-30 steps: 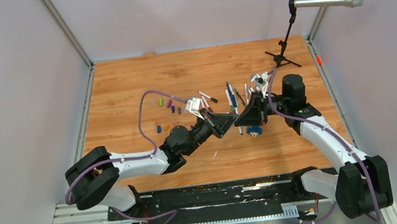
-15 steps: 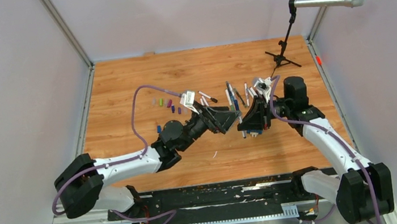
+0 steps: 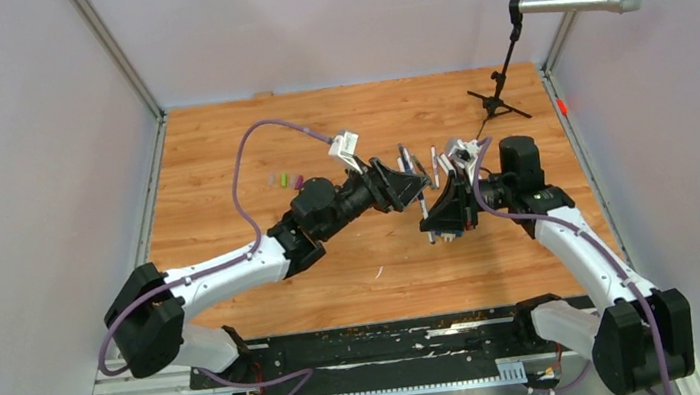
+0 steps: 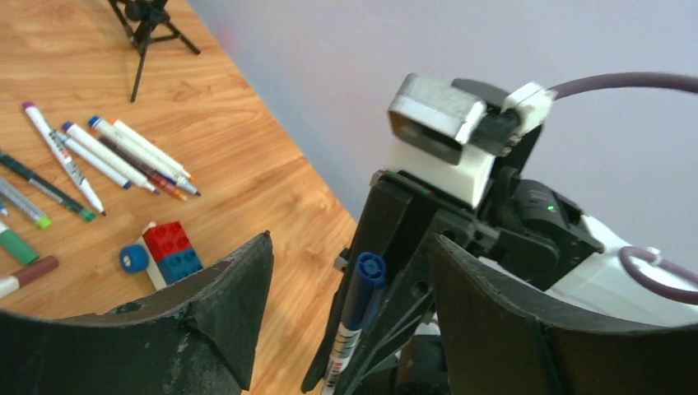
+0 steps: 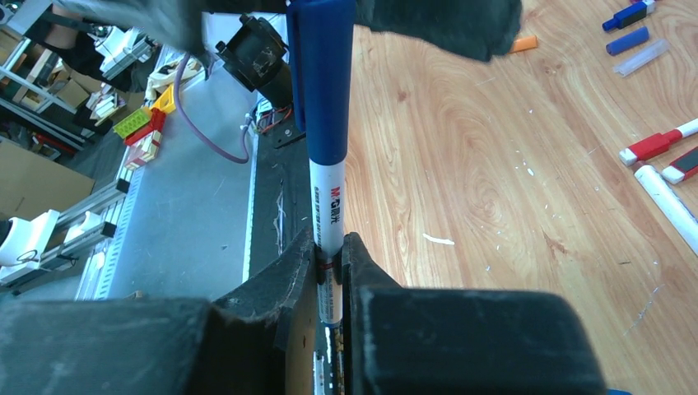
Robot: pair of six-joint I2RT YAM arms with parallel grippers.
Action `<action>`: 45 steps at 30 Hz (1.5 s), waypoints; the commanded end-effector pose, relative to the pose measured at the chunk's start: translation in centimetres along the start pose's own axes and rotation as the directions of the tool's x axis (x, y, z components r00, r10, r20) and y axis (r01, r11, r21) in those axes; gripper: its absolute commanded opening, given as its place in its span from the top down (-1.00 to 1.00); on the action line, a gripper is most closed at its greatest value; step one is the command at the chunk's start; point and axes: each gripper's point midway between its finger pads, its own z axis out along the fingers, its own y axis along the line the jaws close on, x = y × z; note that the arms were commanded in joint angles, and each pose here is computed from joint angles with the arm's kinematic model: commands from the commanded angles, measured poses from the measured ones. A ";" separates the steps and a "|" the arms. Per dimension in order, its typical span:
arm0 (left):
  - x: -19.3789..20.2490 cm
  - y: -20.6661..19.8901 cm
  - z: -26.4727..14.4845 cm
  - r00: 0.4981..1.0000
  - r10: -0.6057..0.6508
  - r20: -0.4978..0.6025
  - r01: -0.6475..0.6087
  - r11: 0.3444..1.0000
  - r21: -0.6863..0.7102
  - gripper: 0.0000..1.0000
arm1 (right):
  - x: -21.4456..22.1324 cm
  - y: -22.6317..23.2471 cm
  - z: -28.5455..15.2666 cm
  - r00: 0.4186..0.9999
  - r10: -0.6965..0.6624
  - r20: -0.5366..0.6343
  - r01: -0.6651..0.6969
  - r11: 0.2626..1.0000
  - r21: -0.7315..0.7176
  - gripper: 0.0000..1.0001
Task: Open the pen caps
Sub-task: Open the pen cap from the pen, then place the pen cap at the center of the board.
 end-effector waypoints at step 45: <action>0.3 20.3 -19.5 0.915 0.099 -0.391 -0.360 0.637 -0.681 1.00 | 1.1 -9.6 -10.7 0.988 -0.146 -0.046 0.147 0.820 0.553 1.00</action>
